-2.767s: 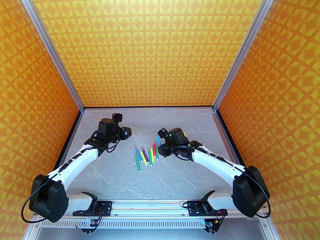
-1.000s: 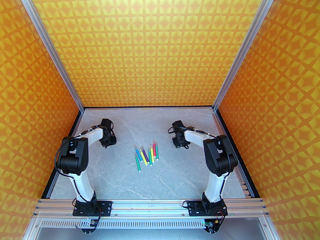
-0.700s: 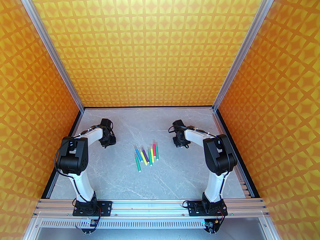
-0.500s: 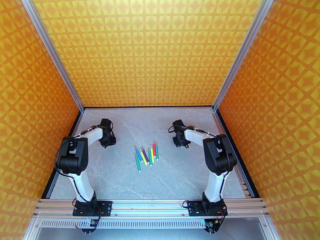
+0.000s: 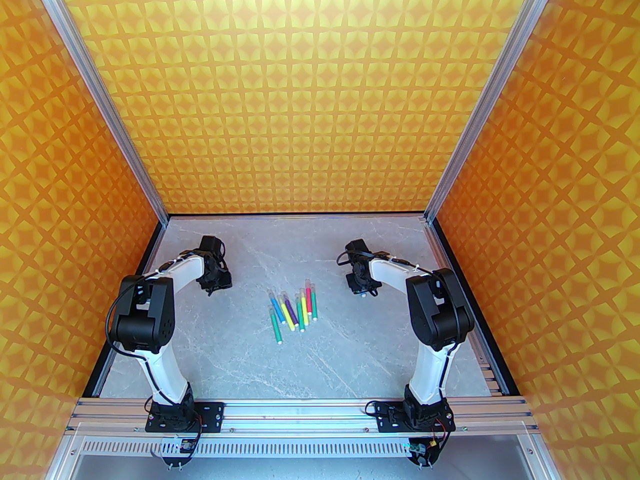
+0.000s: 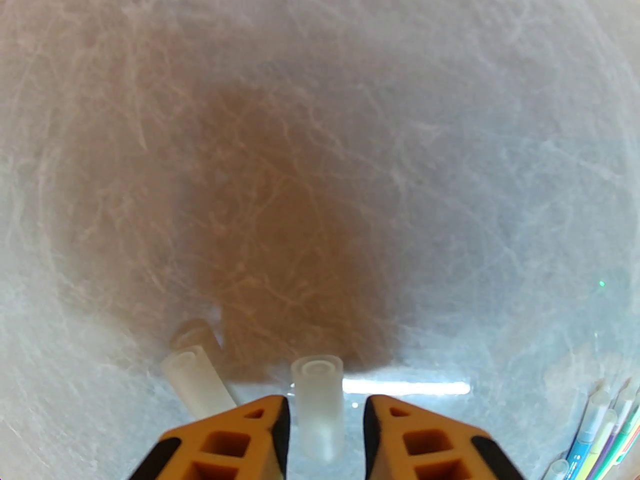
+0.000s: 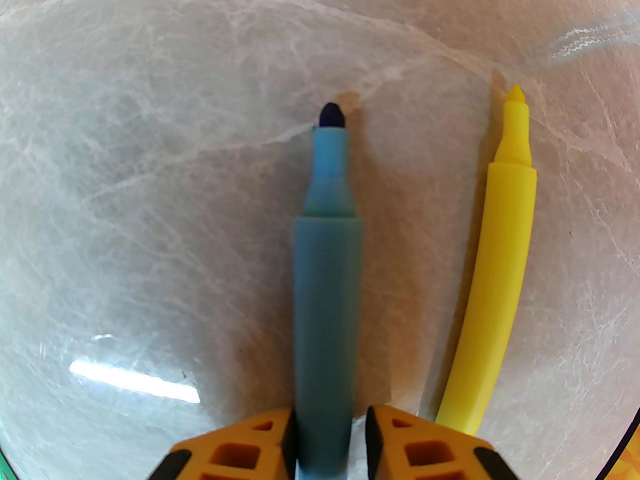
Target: Open the pen caps
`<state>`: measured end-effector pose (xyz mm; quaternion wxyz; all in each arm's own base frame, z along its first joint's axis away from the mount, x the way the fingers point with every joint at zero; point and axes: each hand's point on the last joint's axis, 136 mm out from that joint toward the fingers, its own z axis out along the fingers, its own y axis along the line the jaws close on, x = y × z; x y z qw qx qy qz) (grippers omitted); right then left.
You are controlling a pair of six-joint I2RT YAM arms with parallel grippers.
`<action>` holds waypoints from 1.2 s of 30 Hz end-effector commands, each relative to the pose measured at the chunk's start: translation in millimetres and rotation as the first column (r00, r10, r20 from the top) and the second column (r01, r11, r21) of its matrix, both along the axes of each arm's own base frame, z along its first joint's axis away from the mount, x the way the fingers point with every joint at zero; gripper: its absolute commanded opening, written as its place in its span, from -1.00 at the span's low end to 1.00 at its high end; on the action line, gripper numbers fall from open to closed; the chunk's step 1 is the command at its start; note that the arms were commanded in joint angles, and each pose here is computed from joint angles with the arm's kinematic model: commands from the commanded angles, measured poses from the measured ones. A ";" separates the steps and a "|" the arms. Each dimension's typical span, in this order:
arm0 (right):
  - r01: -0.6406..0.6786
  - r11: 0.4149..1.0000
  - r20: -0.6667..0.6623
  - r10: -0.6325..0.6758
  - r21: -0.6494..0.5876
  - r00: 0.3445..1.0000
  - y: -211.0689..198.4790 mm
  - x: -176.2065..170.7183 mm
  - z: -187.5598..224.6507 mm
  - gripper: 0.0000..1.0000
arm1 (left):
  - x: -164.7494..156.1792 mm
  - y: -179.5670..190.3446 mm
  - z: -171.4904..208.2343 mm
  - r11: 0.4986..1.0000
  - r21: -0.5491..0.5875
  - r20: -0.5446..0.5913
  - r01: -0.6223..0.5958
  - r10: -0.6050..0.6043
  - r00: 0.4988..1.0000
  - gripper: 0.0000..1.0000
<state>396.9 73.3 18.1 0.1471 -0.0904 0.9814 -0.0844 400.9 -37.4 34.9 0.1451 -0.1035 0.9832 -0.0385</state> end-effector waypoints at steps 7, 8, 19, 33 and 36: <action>0.016 1.000 0.024 -0.017 0.021 1.000 -3.0 -4.7 24.6 -0.31 | 3.3 -4.2 41.8 0.999 -0.047 0.116 0.017 -0.012 0.993 -0.16; 0.015 0.999 0.030 -0.016 0.034 0.999 -1.2 -5.3 27.6 -0.30 | 3.5 -5.3 46.6 0.998 -0.053 0.131 0.021 -0.014 0.991 -0.13; -0.062 0.974 0.079 0.046 0.218 0.996 38.6 -34.6 57.0 -0.21 | -13.3 -18.0 102.0 0.988 -0.113 0.368 0.102 -0.053 0.928 0.33; -0.177 0.903 0.089 0.154 0.391 0.984 120.3 -69.8 69.3 -0.01 | -56.0 -33.6 129.9 0.959 -0.235 0.534 0.158 -0.008 0.845 0.71; -0.183 0.898 0.082 0.164 0.401 0.983 133.5 -72.6 62.6 -0.01 | -62.6 -35.4 130.7 0.956 -0.239 0.552 0.171 -0.011 0.834 0.72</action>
